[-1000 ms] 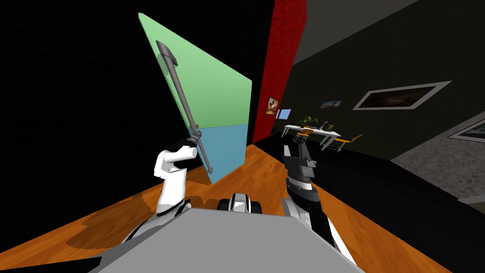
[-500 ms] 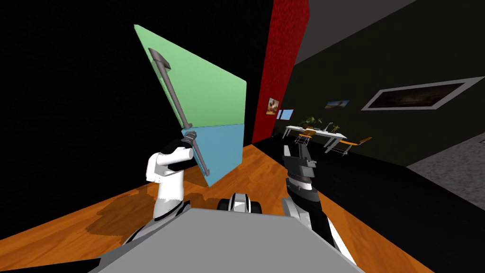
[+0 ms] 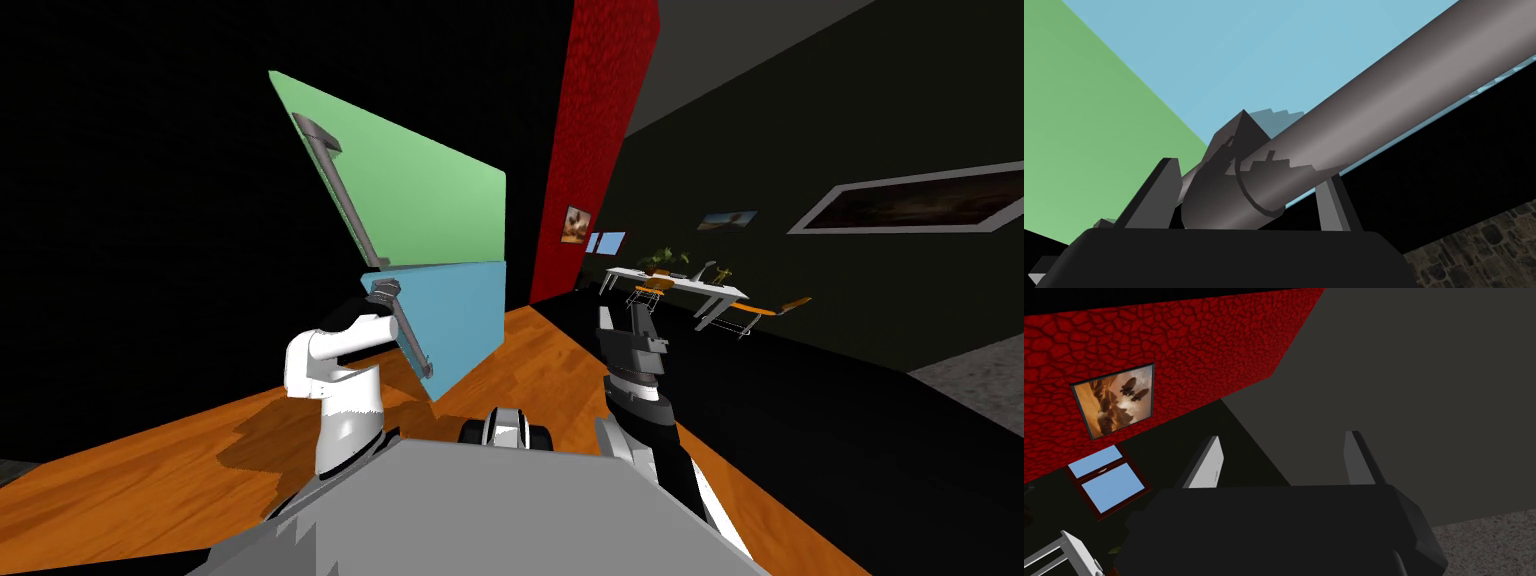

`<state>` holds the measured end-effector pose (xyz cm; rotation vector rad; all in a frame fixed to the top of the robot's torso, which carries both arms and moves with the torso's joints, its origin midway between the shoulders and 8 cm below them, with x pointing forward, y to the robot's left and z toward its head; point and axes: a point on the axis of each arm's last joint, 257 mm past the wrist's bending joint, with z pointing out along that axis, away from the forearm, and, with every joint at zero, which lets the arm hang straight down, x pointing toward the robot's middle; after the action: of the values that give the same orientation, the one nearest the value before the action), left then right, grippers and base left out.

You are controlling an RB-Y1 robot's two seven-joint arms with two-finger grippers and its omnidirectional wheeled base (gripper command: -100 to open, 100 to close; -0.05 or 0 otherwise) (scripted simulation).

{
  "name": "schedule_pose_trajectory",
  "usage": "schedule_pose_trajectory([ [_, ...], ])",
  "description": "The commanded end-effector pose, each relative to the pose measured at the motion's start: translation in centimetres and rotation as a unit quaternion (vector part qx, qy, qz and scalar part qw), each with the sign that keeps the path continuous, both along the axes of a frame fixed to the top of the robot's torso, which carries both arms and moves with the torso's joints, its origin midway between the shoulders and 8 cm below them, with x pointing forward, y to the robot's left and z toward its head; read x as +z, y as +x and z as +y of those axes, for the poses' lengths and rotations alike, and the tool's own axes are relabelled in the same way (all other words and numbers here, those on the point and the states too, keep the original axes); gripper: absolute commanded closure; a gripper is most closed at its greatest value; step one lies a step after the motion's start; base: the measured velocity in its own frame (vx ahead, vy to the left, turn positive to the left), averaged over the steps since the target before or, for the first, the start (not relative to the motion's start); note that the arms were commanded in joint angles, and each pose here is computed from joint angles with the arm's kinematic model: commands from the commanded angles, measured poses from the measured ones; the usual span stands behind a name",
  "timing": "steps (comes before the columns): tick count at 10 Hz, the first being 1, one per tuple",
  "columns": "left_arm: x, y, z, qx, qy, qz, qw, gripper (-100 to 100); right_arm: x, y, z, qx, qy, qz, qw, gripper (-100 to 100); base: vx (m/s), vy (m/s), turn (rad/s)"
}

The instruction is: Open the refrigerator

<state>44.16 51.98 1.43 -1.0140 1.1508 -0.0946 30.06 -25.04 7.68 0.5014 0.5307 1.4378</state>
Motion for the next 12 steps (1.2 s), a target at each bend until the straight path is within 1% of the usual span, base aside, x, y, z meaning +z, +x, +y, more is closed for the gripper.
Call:
schedule_pose_trajectory([
  [1,0.1,-2.4,1.7,0.036,-0.002,-0.001,0.9993,100,0.0,0.0,0.0,0.0,0.0,0.0,1.0,0,-0.083,-0.38,0.075],
  [2,0.0,-1.8,1.2,0.027,0.0,-0.002,0.9996,100,0.0,0.0,0.0,0.0,0.0,0.0,1.0,0,-0.052,-0.194,0.04],
  [4,-0.2,-4.3,2.9,0.063,-0.002,-0.002,0.998,100,0.0,0.0,0.0,0.0,0.0,0.0,1.0,0,0.03,-0.203,0.02],
  [5,-0.2,-4.3,2.9,0.063,-0.002,-0.002,0.998,100,0.0,0.0,0.0,0.0,0.0,0.0,1.0,0,0.089,-0.248,0.074],
  [7,0.0,-6.8,4.3,0.097,-0.002,-0.003,0.9953,100,0.0,0.0,0.0,0.0,0.0,0.0,1.0,0,0.095,-0.264,0.063],
  [8,0.0,-6.8,4.3,0.097,-0.002,-0.003,0.9953,100,0.0,0.0,0.0,0.0,0.0,0.0,1.0,0,0.066,-0.244,0.054],
  [10,0.1,-9.4,5.6,0.131,-0.002,-0.004,0.9914,100,0.0,0.0,0.0,0.0,0.0,0.0,1.0,0,0.041,-0.269,0.025],
  [11,0.1,-9.4,5.6,0.131,-0.002,-0.004,0.9914,100,0.0,0.0,0.0,0.0,0.0,0.0,1.0,0,0.058,-0.249,0.052],
  [12,0.1,-10.7,6.2,0.148,-0.002,-0.004,0.9889,100,0.0,0.0,0.0,0.0,0.0,0.0,1.0,0,0.057,-0.229,0.028],
])
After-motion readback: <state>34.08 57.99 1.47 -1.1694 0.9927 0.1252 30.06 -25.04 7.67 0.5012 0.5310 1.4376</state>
